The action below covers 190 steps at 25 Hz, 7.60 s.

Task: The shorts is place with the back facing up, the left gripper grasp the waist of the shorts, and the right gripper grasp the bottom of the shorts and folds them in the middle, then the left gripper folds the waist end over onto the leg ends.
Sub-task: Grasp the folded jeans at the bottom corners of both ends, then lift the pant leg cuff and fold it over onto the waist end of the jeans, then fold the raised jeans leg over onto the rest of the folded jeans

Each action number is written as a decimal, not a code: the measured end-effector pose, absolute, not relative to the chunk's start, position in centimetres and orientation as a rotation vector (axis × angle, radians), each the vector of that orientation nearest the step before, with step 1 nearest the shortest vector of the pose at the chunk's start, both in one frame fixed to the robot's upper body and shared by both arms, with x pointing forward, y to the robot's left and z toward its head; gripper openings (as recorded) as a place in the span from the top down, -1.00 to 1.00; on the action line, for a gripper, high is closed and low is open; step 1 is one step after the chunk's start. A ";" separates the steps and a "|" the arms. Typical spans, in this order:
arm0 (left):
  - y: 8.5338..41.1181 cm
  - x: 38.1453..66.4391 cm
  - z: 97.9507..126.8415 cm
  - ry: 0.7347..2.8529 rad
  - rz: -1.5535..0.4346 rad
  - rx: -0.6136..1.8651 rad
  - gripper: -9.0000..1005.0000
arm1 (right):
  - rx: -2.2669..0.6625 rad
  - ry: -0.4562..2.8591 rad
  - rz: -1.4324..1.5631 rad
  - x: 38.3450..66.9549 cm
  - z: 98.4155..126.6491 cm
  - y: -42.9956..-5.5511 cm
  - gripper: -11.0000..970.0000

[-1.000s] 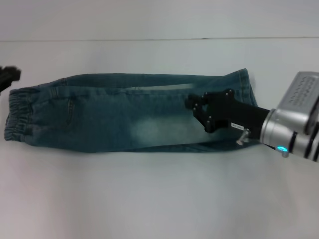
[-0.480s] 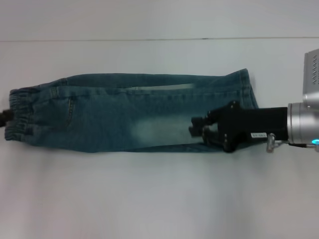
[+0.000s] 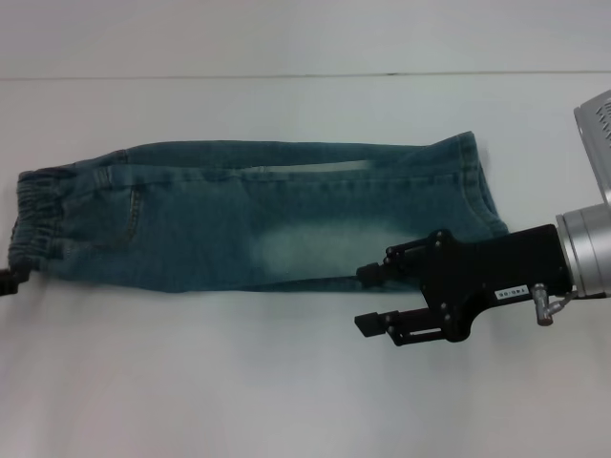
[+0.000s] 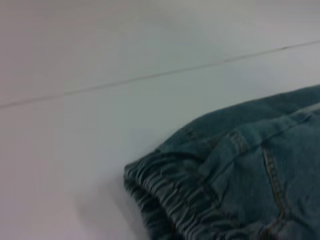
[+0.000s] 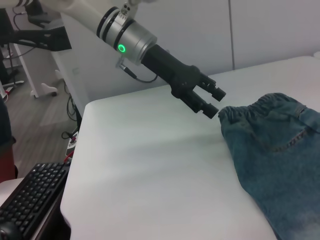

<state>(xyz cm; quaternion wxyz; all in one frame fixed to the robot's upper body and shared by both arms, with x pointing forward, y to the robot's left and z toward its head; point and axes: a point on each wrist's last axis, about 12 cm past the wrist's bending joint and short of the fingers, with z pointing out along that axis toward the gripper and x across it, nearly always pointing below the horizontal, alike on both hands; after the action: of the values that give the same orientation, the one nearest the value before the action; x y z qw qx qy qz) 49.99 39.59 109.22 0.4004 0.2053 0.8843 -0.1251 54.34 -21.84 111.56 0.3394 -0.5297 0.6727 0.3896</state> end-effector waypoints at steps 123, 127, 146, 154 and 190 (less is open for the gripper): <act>35.5 57.1 115.9 2.081 -0.365 0.809 0.92 | -0.871 1.730 0.631 58.9 104.7 -15.8 0.93; 35.0 57.6 116.8 2.067 -0.408 0.801 0.92 | -0.894 1.763 0.542 59.4 104.4 -14.5 0.98; 27.0 60.1 124.2 1.923 -0.571 0.939 0.90 | -1.159 1.777 0.363 59.8 104.5 -10.3 0.98; 20.0 60.1 126.0 1.873 -0.617 1.092 0.90 | -1.201 1.756 0.426 59.3 104.4 -9.9 0.96; 0.7 57.1 119.2 1.649 -0.649 1.431 0.87 | -0.875 1.651 0.827 49.2 106.6 -31.1 0.91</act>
<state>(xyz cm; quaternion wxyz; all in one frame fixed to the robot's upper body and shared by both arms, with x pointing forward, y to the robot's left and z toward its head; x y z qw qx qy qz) 57.06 0.66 119.24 0.4187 0.5704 0.6576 -0.2586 49.16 -31.07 106.63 0.5220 -0.3651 0.6893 0.3452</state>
